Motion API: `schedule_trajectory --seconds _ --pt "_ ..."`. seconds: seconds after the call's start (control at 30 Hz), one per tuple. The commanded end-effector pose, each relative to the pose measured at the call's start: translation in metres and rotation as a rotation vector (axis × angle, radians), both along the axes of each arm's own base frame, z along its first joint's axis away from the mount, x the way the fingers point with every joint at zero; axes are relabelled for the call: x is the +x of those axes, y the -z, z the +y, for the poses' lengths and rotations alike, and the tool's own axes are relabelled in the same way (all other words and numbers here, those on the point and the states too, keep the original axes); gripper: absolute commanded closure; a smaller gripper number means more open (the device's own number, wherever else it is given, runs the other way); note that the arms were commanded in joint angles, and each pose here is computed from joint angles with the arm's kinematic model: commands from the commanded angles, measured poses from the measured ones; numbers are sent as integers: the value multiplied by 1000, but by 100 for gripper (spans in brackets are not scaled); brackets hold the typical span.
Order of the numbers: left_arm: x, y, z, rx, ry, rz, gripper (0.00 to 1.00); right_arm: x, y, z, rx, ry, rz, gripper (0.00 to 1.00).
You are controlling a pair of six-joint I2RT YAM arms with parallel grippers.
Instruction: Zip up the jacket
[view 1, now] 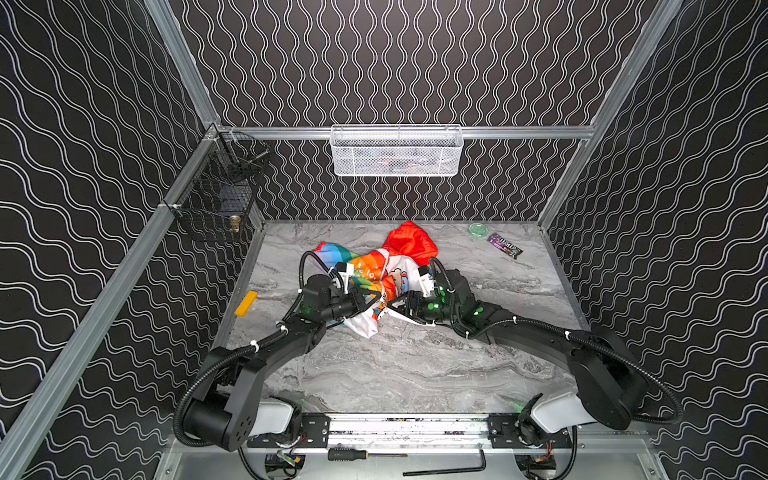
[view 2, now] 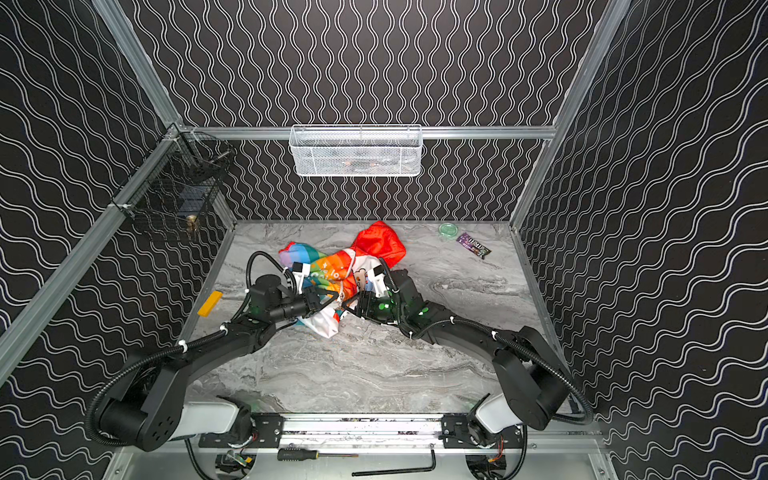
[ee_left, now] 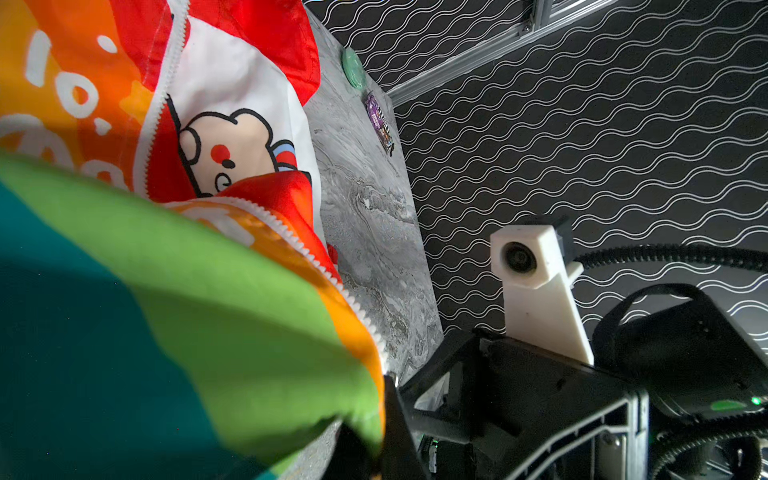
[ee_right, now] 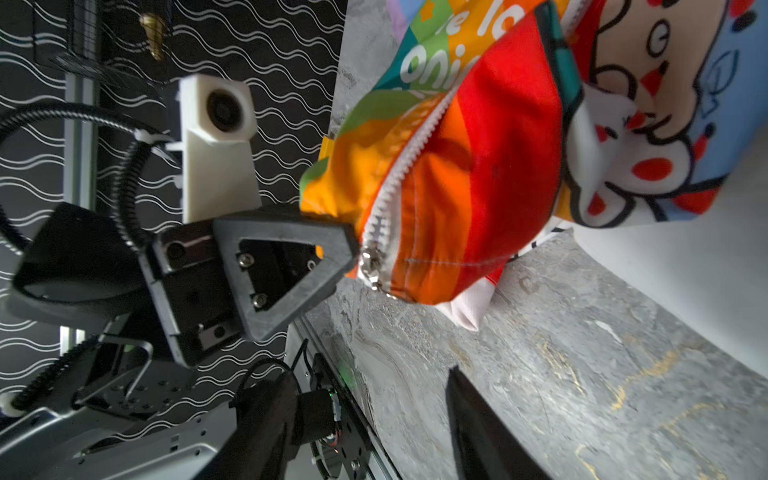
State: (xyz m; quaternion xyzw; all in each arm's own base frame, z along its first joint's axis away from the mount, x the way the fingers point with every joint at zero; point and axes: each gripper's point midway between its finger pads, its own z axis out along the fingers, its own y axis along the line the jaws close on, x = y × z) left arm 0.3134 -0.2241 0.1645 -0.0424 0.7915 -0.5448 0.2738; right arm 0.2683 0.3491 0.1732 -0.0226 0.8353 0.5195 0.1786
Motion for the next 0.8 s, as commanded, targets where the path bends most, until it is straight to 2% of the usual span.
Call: schedule_trajectory --seconds 0.0,0.07,0.23,0.43,0.77 --pt "1 -14 -3 -63 11 -26 100 4 -13 8 84 5 -4 40" --pt "1 -15 -3 -76 9 -20 100 4 -9 9 86 5 8 39" --pt "1 -15 -4 -105 5 0 100 4 -5 11 101 3 18 30" --pt "-1 -16 -5 -143 5 17 100 7 -2 17 129 -7 30 25" --pt "-3 -17 -4 -143 8 15 100 14 -3 26 172 -11 29 12"
